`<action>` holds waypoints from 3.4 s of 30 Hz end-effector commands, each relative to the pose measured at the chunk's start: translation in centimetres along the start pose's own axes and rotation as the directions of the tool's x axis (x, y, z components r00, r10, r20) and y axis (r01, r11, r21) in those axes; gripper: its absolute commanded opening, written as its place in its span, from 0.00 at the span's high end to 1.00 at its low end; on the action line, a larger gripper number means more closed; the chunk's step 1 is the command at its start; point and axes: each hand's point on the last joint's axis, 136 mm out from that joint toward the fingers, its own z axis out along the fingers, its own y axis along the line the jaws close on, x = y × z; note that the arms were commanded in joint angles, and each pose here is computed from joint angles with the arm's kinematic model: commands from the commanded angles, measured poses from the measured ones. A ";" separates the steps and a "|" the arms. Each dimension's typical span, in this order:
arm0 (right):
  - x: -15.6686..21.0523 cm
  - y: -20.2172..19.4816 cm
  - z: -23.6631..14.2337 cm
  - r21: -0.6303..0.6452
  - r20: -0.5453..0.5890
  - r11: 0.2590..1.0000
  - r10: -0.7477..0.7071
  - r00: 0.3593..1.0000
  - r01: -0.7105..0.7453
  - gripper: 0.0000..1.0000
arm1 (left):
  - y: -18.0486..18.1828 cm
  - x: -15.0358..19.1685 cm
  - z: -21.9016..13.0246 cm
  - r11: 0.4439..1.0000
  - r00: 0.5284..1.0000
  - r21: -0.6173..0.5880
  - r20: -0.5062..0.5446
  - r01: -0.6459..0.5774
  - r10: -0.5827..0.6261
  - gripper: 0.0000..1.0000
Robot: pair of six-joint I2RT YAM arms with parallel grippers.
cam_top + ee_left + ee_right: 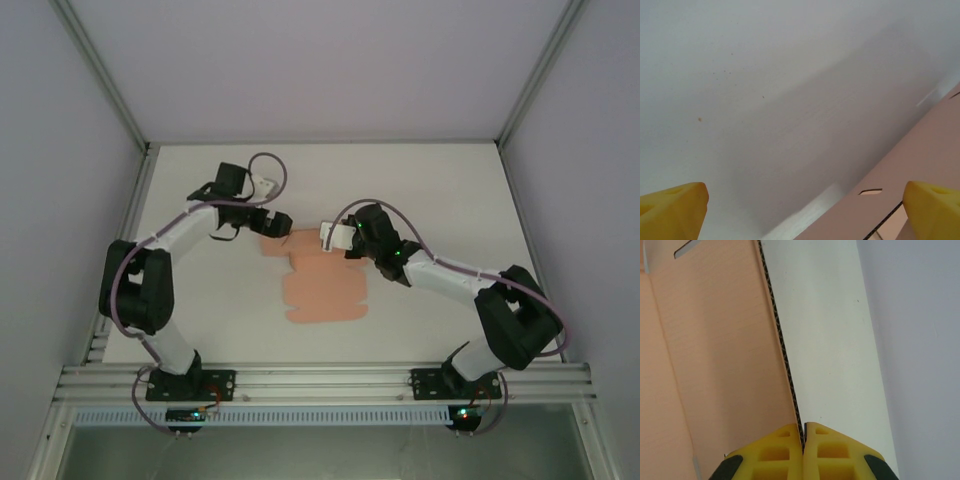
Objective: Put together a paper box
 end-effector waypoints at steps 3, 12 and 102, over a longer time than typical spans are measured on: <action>-2.2 -2.5 -0.3 0.045 0.087 0.993 0.109 0.990 -0.113 1.00 | 1.1 0.1 0.3 0.985 0.999 -0.166 0.010 -0.050 0.052 0.00; -1.1 -1.2 -0.5 -0.028 0.058 0.992 0.122 0.991 -0.120 1.00 | 0.7 1.8 -1.3 0.999 0.997 0.007 0.065 -0.036 0.035 0.00; -2.0 -4.3 0.9 0.289 0.046 0.953 -0.105 0.993 0.088 1.00 | 1.3 -0.7 -4.7 0.851 0.902 -0.413 0.407 0.324 -0.146 0.23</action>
